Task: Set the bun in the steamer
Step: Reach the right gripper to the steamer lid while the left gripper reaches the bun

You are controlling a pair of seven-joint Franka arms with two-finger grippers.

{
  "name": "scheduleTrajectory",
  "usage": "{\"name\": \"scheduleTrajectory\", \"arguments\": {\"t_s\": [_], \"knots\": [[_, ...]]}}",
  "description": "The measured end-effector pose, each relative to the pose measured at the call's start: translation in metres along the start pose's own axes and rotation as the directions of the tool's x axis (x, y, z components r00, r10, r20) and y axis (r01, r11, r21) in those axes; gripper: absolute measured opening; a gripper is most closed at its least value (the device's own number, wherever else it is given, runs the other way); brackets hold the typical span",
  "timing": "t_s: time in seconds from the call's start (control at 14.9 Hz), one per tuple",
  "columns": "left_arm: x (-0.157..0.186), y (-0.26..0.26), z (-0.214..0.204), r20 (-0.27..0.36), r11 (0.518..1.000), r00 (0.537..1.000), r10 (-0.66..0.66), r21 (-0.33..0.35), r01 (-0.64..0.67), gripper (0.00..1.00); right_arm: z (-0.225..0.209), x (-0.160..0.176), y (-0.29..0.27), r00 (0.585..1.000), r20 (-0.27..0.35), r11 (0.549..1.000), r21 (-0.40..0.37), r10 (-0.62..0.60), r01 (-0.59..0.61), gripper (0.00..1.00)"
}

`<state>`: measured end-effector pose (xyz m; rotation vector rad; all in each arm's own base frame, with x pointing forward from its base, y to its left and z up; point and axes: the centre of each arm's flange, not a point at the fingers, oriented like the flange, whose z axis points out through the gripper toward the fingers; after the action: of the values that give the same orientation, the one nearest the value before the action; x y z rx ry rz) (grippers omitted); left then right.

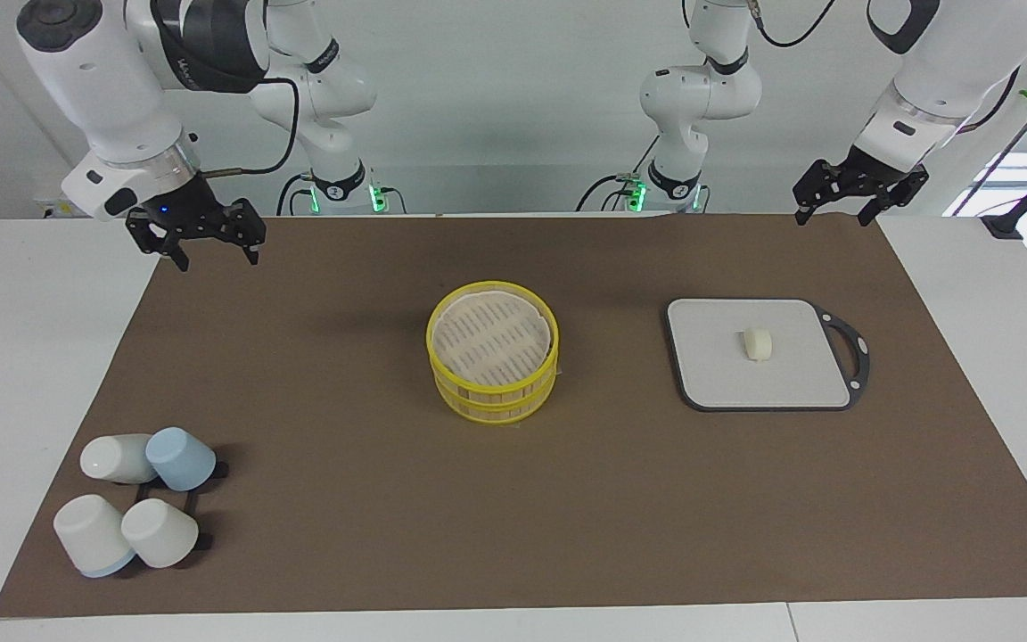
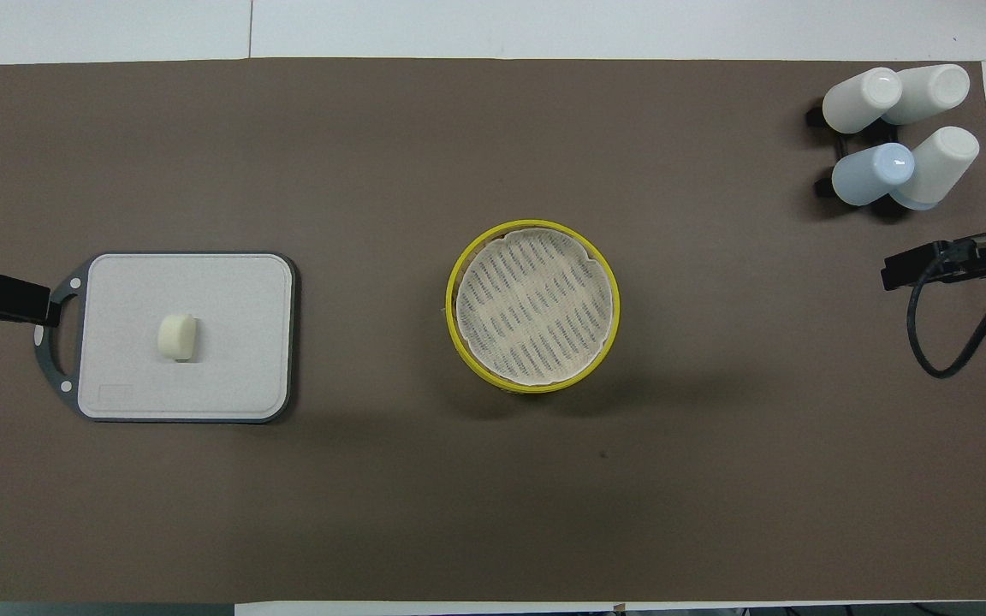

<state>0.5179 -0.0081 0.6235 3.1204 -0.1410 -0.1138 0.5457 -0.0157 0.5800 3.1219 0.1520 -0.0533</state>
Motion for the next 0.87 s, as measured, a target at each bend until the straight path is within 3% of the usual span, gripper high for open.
{"name": "scheduleTrajectory", "arguments": {"t_s": [0.54, 0.67, 0.87], "knots": [[0.0, 0.0, 0.0, -0.001, 1.0, 1.0, 0.001, 0.0, -0.001, 1.0, 0.001, 0.001, -0.024, 0.999, 0.015, 0.999, 0.008, -0.041, 0.041, 1.0], [0.0, 0.0, 0.0, -0.001, 1.0, 1.0, 0.001, 0.0, -0.001, 1.0, -0.002, 0.008, -0.091, 0.999, -0.029, 0.999, 0.021, -0.035, 0.036, 1.0], [0.001, -0.004, 0.023, -0.026, 1.0, 1.0, -0.006, 0.001, 0.006, 1.0, 0.011, 0.021, -0.234, 0.999, -0.043, 0.999, 0.037, 0.022, -0.021, 1.0]]}}
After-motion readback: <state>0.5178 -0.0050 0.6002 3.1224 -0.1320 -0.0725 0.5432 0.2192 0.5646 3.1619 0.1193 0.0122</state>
